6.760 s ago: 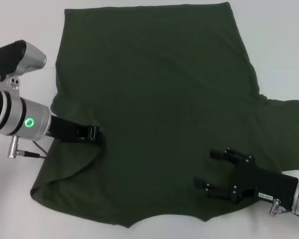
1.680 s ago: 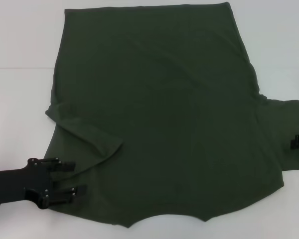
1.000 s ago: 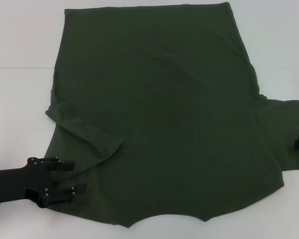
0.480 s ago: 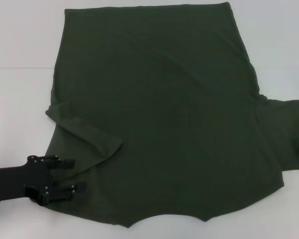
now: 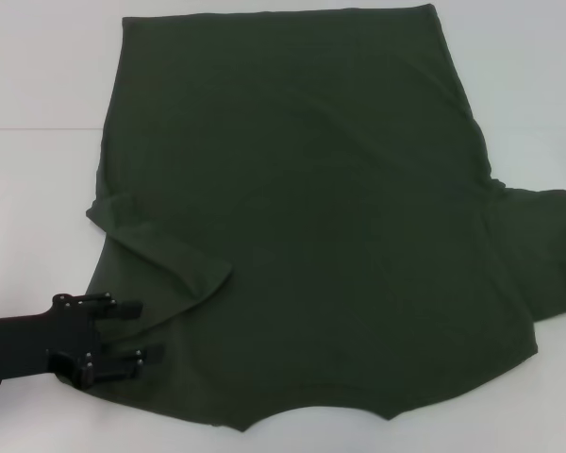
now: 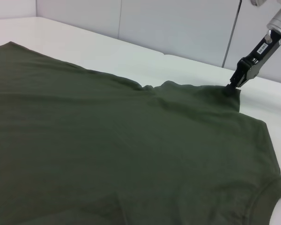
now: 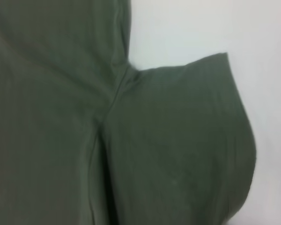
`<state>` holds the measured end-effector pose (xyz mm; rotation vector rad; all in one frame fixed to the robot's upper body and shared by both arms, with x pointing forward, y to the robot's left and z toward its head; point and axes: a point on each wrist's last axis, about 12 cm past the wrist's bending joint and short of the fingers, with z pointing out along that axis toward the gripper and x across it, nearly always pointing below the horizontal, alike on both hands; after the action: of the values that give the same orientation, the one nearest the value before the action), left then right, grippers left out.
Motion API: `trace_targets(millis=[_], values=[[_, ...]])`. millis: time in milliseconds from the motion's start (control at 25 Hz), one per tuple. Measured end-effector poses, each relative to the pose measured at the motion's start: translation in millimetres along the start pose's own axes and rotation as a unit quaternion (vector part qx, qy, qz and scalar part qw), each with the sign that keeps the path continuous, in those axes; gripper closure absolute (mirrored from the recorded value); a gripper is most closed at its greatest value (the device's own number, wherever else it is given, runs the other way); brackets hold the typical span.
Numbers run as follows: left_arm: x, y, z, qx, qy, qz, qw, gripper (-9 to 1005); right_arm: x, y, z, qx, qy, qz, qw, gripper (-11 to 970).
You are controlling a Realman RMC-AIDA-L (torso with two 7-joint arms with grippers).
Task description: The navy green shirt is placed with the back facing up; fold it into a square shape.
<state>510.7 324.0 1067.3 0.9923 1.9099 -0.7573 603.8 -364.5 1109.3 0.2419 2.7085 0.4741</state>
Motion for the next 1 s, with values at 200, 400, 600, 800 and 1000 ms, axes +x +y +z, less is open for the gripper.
trace_targets(millis=[200,400,600,800,1000], values=[[-0.2,-0.7,-0.3,0.003,-0.002,-0.004,1.0,296,-3.2,-9.7,-13.9,-0.013,-0.03,0.014,0.999,943],[-0.5,-0.7,-1.0,0.003,-0.004,-0.004,1.0,297,-5.6,-15.8,-34.1,-0.056,-0.064,0.023,0.996,935],[-0.1,-0.8,-0.9,0.002,-0.004,-0.005,1.0,296,-11.2,-11.1,-44.8,-0.074,-0.082,0.012,0.994,928],[0.4,-0.4,-2.1,0.0,-0.003,-0.006,1.0,296,-19.0,-1.6,-47.3,-0.082,-0.091,-0.001,0.992,921],[1.0,-0.4,-2.7,-0.001,-0.003,-0.007,1.0,296,-28.6,23.4,-42.6,-0.1,-0.085,-0.036,0.991,913]])
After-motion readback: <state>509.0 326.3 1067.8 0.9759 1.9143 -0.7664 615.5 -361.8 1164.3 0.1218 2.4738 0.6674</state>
